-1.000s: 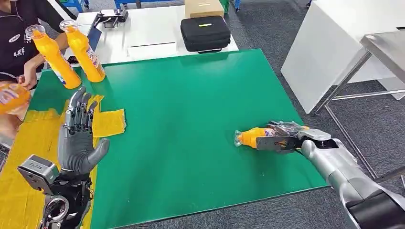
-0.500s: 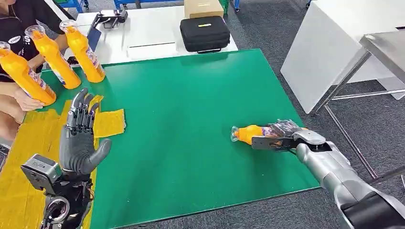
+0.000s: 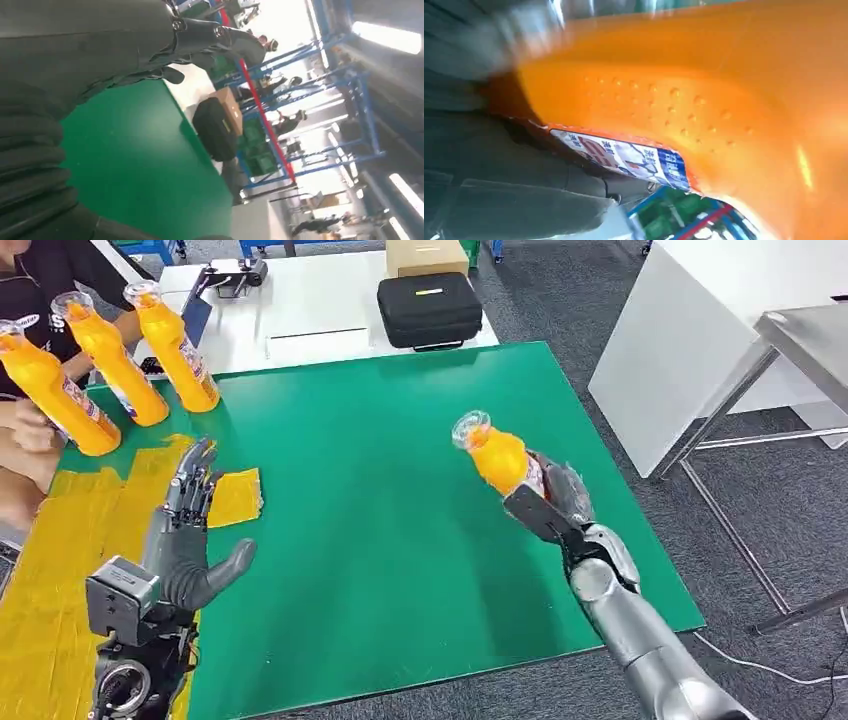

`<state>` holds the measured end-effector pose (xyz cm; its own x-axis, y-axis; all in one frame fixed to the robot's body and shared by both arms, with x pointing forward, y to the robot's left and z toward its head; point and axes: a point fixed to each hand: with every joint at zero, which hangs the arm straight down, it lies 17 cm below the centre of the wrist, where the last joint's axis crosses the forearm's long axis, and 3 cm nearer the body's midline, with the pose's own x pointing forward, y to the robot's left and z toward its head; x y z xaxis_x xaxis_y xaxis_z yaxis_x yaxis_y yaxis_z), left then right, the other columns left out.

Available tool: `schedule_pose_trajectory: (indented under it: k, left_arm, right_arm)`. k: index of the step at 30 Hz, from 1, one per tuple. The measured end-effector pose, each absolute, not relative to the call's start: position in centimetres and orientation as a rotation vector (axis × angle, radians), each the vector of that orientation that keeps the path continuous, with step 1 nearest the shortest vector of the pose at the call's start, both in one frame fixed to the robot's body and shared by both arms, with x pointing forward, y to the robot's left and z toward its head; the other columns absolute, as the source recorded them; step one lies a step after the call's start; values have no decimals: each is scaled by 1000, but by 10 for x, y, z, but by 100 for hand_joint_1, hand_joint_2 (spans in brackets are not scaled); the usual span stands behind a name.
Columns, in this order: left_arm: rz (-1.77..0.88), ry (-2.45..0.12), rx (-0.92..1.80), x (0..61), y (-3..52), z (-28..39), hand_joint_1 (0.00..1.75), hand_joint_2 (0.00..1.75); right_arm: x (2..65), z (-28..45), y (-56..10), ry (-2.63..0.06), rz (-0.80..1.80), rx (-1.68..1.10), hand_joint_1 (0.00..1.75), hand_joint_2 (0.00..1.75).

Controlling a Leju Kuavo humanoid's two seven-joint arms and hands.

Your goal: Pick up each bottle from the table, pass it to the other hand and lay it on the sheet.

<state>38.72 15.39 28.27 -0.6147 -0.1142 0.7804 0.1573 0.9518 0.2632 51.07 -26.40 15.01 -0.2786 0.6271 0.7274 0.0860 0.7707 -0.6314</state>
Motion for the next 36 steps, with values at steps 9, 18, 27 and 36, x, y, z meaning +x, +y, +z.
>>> schedule_pose_trajectory:
  k: [9, 18, 27, 36]
  left_arm:
    - [-548, -2180, -160, 379, 108, 289, 0, 175]
    - [-661, -2206, -260, 366, 68, 305, 0, 175]
    - [-681, -2201, -291, 364, 57, 305, 0, 175]
    - [-655, -2200, -281, 369, 58, 307, 0, 175]
  right_arm:
    - [480, 232, -196, -2069, 182, -205, 175, 175]
    - [465, 262, -100, -2102, 246, 92, 175, 175]
    - [448, 280, -31, -2127, 411, 218, 175, 175]
    - [423, 277, 22, -2127, 572, 287, 175, 175]
